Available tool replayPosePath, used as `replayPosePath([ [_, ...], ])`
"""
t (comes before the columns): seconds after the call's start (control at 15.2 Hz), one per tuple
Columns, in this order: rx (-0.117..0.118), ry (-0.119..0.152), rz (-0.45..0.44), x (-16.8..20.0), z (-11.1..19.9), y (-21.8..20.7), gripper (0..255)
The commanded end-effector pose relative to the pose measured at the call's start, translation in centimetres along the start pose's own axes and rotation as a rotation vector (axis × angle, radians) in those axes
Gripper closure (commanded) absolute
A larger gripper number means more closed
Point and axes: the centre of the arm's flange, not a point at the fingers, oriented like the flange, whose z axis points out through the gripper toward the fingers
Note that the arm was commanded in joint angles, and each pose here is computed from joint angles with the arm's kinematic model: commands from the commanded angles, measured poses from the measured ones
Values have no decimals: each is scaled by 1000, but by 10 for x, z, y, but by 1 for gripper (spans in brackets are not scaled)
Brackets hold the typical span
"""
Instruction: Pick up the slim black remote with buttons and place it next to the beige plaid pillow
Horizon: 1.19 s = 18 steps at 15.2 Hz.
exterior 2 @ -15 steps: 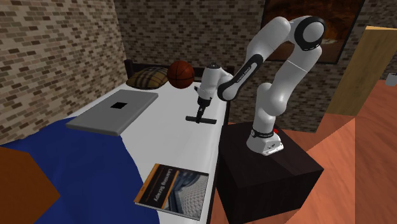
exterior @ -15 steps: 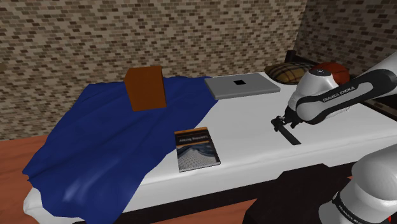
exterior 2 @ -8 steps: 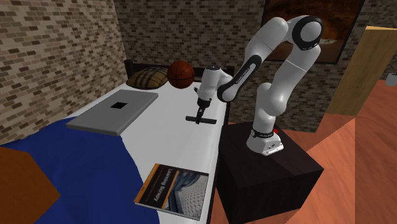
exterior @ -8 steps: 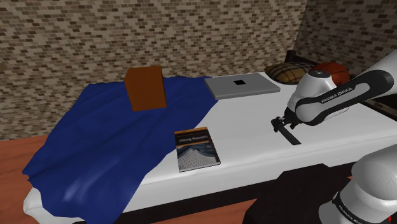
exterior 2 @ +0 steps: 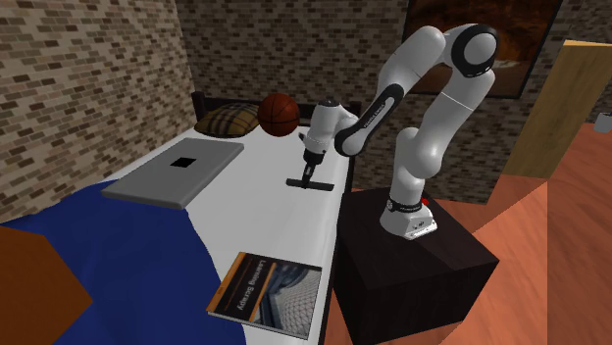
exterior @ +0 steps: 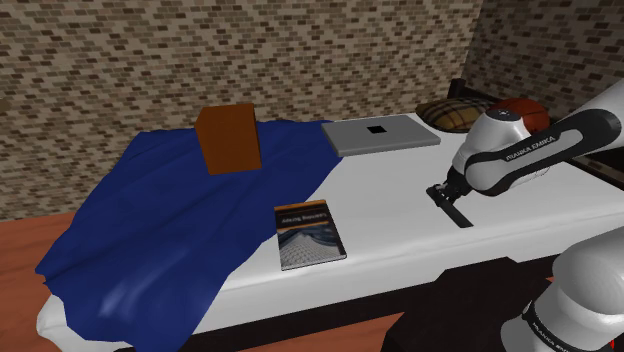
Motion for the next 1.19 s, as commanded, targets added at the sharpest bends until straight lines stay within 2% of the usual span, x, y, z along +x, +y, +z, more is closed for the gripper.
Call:
replayPosePath([
  [0.0,-2,-18,2,-5,4,2,255],
  [0.13,-2,-18,3,-3,4,-1,255],
  [1.12,-2,-18,3,16,-72,1,255],
])
